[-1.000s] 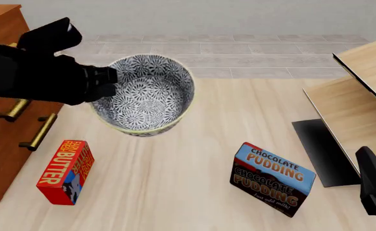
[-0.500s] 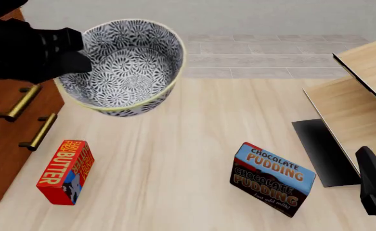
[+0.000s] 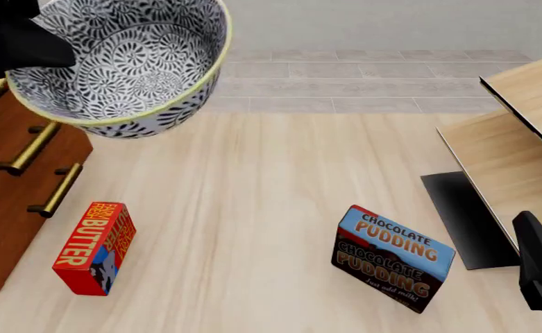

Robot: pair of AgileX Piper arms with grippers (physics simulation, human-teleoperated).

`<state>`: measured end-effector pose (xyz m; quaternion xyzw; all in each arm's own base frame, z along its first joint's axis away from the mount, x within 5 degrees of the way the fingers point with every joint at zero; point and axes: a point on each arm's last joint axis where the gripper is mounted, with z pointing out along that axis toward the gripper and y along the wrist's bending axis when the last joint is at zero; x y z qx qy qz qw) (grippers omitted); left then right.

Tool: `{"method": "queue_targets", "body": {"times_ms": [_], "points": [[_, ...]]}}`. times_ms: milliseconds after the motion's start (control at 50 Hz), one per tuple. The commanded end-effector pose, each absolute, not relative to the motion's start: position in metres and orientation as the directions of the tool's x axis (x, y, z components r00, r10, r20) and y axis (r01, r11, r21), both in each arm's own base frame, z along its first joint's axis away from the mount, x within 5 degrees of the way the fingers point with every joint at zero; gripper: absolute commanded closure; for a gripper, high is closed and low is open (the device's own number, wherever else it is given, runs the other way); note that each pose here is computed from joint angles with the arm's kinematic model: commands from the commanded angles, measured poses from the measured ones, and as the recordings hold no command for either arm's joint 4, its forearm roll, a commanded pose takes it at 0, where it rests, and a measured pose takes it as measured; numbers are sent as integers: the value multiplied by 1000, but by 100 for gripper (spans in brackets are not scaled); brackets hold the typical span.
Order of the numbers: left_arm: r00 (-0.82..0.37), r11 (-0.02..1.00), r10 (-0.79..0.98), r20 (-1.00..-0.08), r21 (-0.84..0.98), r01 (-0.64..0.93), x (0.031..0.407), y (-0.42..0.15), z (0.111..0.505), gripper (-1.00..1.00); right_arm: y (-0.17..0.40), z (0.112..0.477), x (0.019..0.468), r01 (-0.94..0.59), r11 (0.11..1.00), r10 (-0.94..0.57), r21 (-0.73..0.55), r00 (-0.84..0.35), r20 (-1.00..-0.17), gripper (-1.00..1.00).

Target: Close the top drawer of the cabinet and put the bowl on top of it.

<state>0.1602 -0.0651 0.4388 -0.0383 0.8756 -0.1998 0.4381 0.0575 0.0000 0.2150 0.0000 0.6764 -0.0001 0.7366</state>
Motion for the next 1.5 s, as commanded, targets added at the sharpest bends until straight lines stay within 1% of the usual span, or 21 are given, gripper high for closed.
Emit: {"method": "queue_targets", "body": {"times_ms": [20,760,980,1500], "points": [[-578,918,-259,-774,-384,102,146,-54,460,100,0,215,57,0,1000,-1,0,85,-996,-100],[-461,921,-347,-817,-390,-3,118,-24,518,100,0,215,57,0,1000,0,0,86,-996,-100],[-429,917,-382,-818,-395,-62,117,-15,526,100,0,215,57,0,1000,0,0,86,-996,-100],[-363,891,-454,-814,-411,-195,125,1,520,100,0,215,57,0,1000,0,0,86,-996,-100]]}}
